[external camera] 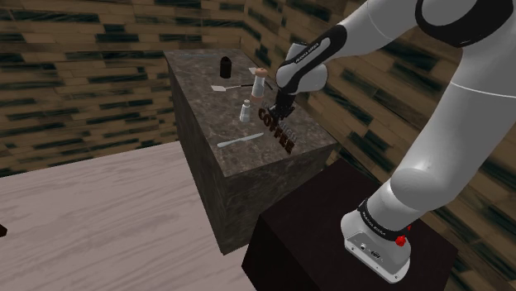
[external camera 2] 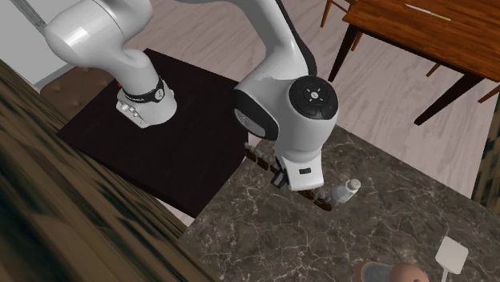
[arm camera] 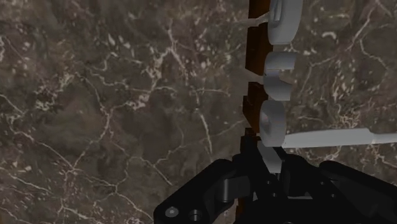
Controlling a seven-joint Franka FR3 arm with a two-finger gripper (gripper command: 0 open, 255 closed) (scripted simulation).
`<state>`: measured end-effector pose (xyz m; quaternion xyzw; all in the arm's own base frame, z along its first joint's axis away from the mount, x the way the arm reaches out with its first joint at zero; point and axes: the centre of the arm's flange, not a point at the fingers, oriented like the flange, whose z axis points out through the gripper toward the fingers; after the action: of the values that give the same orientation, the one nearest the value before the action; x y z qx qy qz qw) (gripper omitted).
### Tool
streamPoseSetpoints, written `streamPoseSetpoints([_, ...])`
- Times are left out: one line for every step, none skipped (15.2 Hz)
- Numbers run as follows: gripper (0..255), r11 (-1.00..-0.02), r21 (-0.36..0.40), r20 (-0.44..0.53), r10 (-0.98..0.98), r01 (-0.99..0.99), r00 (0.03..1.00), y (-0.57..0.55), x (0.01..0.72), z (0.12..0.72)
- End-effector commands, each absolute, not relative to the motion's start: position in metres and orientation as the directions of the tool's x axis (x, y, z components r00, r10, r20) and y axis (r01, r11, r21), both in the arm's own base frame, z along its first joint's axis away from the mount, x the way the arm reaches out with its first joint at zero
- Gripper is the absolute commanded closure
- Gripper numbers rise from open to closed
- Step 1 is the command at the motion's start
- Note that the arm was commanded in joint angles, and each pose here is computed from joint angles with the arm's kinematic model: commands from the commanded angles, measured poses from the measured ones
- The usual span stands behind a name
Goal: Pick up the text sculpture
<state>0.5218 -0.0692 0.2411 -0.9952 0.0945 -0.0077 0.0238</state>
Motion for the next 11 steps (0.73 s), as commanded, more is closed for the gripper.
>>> streamPoseSetpoints([255,-0.981,-0.049,0.011,-0.188,-0.188,0.982,-0.069,0.522,0.251])
streamPoseSetpoints([255,-0.981,-0.049,0.011,-0.188,-0.188,0.982,-0.069,0.522,0.257])
streamPoseSetpoints([255,-0.981,-0.049,0.011,-0.188,-0.188,0.982,-0.069,0.522,0.262])
streamPoseSetpoints([255,-0.981,-0.049,0.011,-0.188,-0.188,0.982,-0.069,0.522,0.267])
streamPoseSetpoints([255,-0.981,-0.049,0.011,-0.188,-0.188,0.982,-0.069,0.522,0.273])
streamPoseSetpoints([255,-0.981,-0.049,0.011,-0.188,-0.188,0.982,-0.069,0.522,0.278])
streamPoseSetpoints([255,-0.981,-0.049,0.011,-0.188,-0.188,0.982,-0.069,0.522,0.283])
streamPoseSetpoints([255,-0.981,-0.049,0.011,-0.188,-0.188,0.982,-0.069,0.522,0.288])
streamPoseSetpoints([255,-0.981,-0.049,0.011,-0.188,-0.188,0.982,-0.069,0.522,0.294])
streamPoseSetpoints([255,-0.981,-0.049,0.011,-0.188,-0.188,0.982,-0.069,0.522,0.299])
streamPoseSetpoints([255,-0.981,-0.049,0.011,-0.188,-0.188,0.982,-0.069,0.522,0.304])
